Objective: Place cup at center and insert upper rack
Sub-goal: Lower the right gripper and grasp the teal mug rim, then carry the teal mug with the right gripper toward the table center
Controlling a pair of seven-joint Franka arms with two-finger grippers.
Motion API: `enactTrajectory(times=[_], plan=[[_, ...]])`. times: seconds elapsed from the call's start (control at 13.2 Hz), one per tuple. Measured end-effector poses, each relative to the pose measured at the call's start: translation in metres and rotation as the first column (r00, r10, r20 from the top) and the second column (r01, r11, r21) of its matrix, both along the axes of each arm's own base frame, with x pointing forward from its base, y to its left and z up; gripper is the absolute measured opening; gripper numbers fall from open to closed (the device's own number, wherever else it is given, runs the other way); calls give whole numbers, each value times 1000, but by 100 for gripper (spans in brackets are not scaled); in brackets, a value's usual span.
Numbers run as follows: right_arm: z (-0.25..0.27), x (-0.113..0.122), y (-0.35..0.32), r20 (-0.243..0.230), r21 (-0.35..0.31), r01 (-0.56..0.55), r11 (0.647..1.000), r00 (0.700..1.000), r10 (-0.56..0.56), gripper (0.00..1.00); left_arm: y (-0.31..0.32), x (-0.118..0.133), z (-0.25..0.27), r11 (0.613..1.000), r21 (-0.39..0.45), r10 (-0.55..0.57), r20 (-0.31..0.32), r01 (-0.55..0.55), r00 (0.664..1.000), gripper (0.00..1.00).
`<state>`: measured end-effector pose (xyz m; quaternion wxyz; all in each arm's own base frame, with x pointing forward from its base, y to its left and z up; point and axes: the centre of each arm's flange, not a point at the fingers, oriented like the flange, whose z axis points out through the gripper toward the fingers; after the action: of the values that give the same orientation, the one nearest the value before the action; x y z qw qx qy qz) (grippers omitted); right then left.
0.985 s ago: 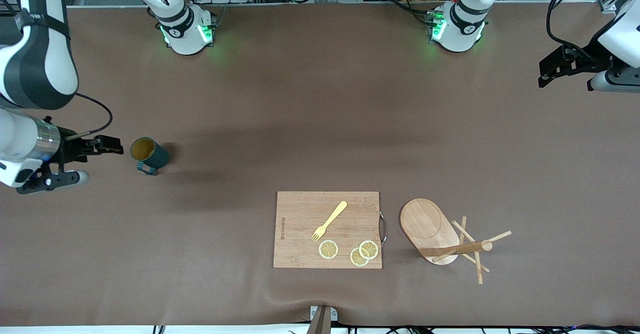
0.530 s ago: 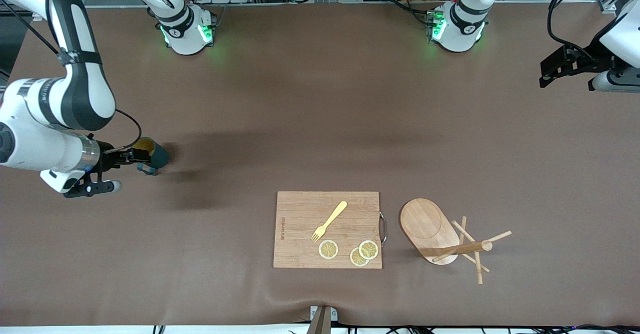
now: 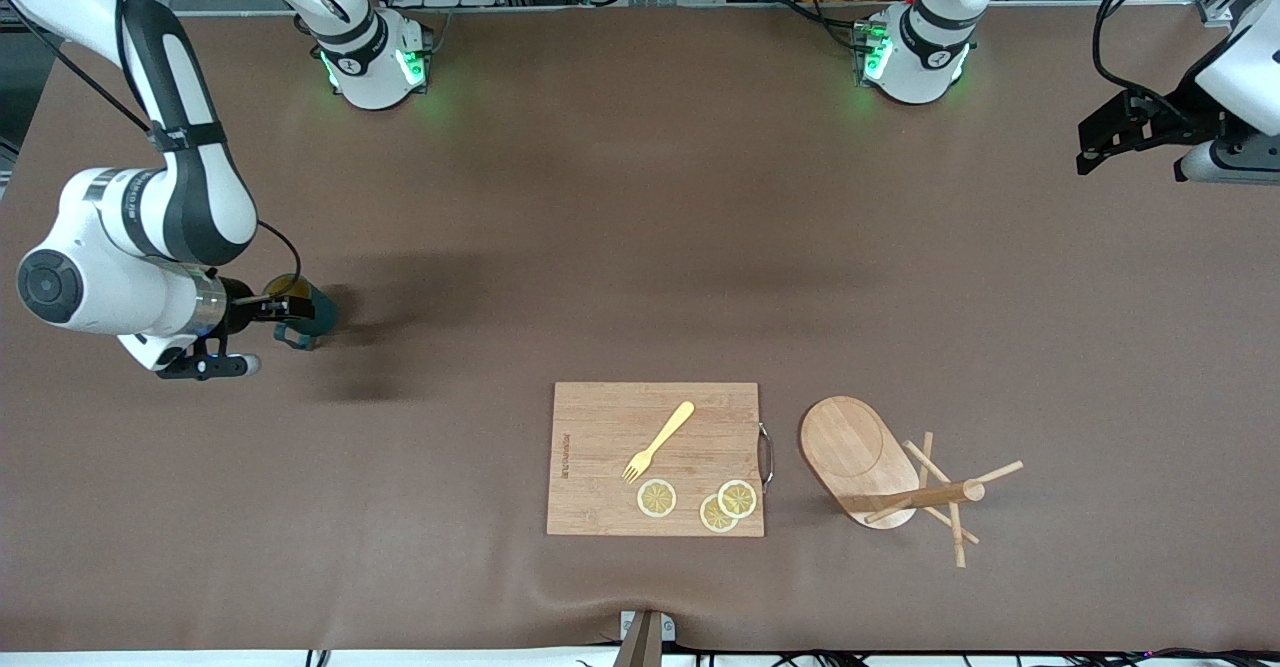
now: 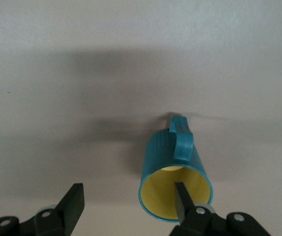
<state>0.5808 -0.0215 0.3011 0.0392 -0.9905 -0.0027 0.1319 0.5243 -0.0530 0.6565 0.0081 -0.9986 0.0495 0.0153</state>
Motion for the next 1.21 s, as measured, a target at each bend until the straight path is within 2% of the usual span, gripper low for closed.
enactTrajectory(times=[0.38,0.53,0.61,0.68,0.98,1.21], plan=[[-34,-22,1,-26,-7,18,1000,999,-19,76,-2,0,0,1000,0,-3,3,3,1000,100],[-48,-30,2,-9,-11,21,1000,1000,-21,60,-2,0,0,1000,0,-3,3,3,1000,100],[-54,-34,2,2,-13,22,1000,1000,-22,60,-1,0,0,1000,0,-3,3,3,1000,100],[-59,-37,2,9,-14,23,1000,1000,-23,54,-2,0,0,1000,0,-3,3,3,1000,100],[-64,-41,1,12,-17,26,1000,1000,-26,7,0,4,-7,1000,1,2,-10,-2,1000,100],[-56,-40,2,23,-18,32,999,999,-31,5,5,10,-15,1000,3,11,-25,-11,1000,100]])
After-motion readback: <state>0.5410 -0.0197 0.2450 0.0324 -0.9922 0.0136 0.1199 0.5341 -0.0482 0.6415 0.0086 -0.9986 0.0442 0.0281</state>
